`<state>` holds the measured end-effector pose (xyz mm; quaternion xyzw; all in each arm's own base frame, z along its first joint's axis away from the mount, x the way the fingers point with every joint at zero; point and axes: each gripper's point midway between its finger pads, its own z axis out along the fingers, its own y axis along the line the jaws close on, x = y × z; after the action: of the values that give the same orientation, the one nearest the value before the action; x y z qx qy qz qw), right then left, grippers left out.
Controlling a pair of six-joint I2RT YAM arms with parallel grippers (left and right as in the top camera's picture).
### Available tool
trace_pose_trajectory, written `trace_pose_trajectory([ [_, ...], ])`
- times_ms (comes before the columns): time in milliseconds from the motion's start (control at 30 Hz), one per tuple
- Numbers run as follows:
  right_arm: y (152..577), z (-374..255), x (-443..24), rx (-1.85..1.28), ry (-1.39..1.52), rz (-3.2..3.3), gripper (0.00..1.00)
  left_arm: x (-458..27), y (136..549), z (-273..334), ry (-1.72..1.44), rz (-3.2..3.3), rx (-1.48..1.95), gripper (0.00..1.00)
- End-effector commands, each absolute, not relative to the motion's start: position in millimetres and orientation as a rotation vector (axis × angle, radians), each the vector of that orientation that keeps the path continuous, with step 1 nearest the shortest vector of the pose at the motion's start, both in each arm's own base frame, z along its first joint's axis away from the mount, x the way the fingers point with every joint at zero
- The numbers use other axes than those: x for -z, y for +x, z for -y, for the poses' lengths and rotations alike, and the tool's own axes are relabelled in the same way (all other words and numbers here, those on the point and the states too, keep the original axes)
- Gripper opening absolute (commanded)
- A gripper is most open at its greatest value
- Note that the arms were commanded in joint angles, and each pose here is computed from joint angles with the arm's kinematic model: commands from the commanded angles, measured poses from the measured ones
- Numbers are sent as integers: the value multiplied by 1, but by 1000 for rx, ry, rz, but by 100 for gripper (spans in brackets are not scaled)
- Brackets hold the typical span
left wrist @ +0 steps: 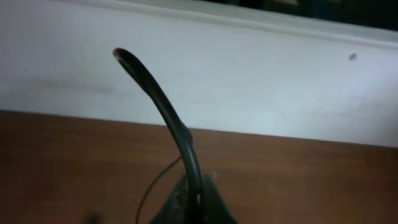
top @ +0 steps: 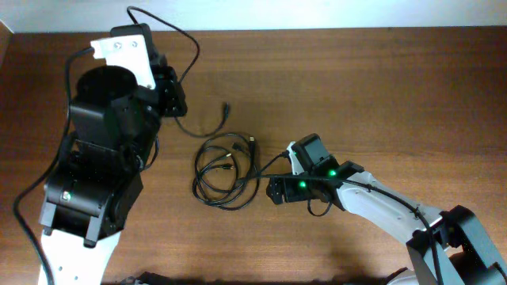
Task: Untangle cables
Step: 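Carry the separated cable to the table's left edge and release it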
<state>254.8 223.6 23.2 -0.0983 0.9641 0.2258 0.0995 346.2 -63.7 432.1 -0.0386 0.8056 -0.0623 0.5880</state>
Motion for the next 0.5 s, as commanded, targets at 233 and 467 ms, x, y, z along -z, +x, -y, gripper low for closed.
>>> trace_pose_trajectory([
  [233,245,-217,-18,-630,-283,-2907,98,-441,347,42,-157,-1841,27,4],
  [467,245,-217,-18,-629,-283,-2907,99,-488,351,11,-341,-1616,-74,0],
])
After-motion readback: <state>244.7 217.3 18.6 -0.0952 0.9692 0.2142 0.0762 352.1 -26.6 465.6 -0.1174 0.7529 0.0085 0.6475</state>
